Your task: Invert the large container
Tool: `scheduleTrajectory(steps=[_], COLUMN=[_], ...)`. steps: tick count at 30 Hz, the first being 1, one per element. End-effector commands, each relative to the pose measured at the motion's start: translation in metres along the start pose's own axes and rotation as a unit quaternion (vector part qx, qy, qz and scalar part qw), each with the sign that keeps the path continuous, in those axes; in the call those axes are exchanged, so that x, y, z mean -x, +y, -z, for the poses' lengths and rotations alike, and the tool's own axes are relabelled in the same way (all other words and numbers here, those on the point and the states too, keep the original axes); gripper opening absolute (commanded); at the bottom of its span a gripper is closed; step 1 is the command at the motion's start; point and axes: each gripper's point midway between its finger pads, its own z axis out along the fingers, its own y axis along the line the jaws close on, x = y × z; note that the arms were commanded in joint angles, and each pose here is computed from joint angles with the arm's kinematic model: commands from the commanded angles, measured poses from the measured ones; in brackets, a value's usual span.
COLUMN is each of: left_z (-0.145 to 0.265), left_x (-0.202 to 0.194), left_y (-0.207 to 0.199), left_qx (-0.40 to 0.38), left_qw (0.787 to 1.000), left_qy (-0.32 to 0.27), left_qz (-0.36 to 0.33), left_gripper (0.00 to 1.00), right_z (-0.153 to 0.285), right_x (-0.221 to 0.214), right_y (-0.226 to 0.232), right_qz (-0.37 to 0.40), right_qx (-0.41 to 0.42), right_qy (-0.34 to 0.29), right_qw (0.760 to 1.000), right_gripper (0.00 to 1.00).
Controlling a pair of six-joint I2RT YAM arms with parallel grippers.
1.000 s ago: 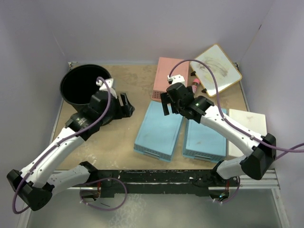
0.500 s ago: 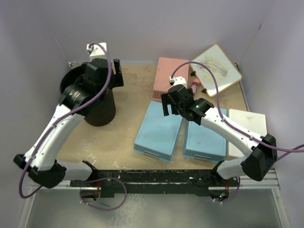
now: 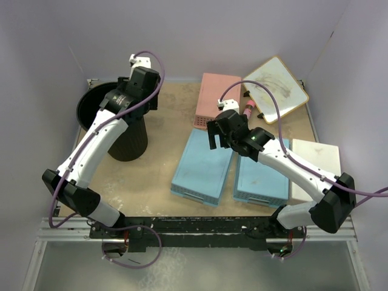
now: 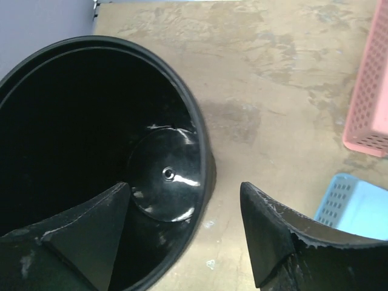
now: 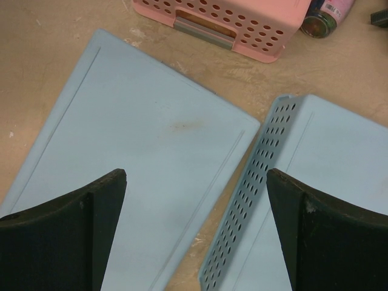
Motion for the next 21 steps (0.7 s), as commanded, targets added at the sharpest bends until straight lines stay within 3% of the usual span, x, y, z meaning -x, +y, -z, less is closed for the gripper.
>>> scheduleTrajectory(steps=[1, 13, 21], left_z=[-0.011, -0.04, -0.047], left_x=[0.001, -0.037, -0.035], left_y=[0.014, 0.001, -0.007], left_qx=[0.001, -0.029, -0.033], left_qw=[1.0, 0.996, 0.996], left_qy=[0.015, 0.079, 0.082], left_qz=[0.01, -0.015, -0.009], left_gripper=[0.68, 0.57, 0.08], right_z=[0.008, 0.005, 0.005], right_x=[0.009, 0.005, 0.005], right_y=[0.002, 0.006, 0.007], right_qz=[-0.022, -0.02, -0.02], right_qx=[0.015, 0.024, 0.025], right_qy=[-0.021, -0.018, -0.016], right_qw=[0.999, 0.999, 0.999], right_gripper=[1.0, 1.0, 1.0])
